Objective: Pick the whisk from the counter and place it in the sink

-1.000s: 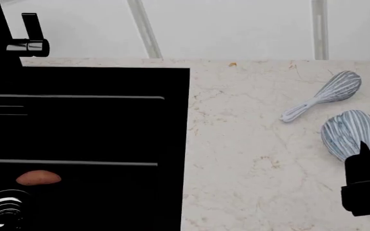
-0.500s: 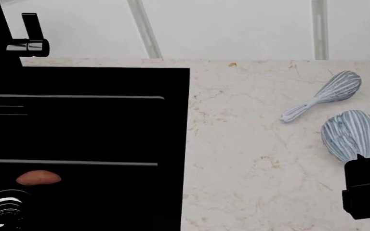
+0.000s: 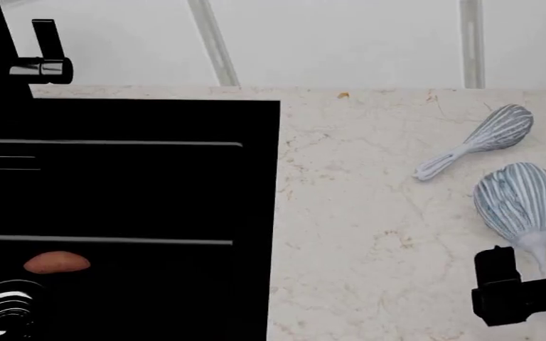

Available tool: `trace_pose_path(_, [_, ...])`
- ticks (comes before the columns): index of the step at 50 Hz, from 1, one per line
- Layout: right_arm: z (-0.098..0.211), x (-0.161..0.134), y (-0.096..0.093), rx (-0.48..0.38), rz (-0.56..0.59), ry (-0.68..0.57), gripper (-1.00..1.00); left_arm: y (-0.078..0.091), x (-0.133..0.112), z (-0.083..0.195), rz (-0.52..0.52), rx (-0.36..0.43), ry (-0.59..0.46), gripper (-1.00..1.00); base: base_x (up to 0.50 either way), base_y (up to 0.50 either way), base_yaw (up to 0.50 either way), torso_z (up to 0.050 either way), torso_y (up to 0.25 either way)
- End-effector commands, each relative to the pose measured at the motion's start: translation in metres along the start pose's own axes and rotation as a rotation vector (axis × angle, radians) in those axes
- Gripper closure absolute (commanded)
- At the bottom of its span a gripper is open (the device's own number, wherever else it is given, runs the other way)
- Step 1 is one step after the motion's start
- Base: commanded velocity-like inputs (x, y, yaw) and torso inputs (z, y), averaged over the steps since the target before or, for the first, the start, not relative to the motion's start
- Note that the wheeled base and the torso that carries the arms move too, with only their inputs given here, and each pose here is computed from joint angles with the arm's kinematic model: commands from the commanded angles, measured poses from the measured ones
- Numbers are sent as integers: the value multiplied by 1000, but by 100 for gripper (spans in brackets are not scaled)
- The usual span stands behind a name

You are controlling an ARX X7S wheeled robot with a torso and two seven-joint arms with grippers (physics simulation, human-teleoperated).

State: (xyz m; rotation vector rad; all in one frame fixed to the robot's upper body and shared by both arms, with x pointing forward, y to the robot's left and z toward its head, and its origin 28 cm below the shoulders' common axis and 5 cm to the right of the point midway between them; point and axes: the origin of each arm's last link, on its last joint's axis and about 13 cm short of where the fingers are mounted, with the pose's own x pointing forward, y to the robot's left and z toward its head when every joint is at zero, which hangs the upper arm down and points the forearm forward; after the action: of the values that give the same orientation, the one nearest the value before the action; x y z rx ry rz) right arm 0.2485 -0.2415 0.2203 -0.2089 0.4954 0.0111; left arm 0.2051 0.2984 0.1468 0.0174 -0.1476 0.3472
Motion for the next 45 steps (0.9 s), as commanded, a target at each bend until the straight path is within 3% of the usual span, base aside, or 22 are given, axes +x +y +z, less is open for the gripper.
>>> trace_pose_path(1, [-22, 13, 7, -1, 12, 56, -100, 2, -1, -2, 10, 6, 4, -100, 0, 0, 0, 0, 0])
trace_pose_path(19, [-52, 23, 13, 79, 45, 90, -100, 3, -3, -5, 13, 20, 18, -100, 0, 0, 0, 0, 0])
trace_pose_path(20, [-53, 23, 13, 78, 46, 85, 100, 3, -3, -4, 13, 21, 18, -100, 0, 0, 3, 0, 0])
trace_pose_path(32, [-44, 20, 17, 120, 63, 8, 100, 2, -3, -3, 13, 24, 16, -100, 4, 0, 4, 0, 0])
trace_pose_path(45, [6, -11, 22, 9, 96, -179, 100, -1, -1, -2, 2, 23, 12, -100, 0, 0, 1, 0, 0])
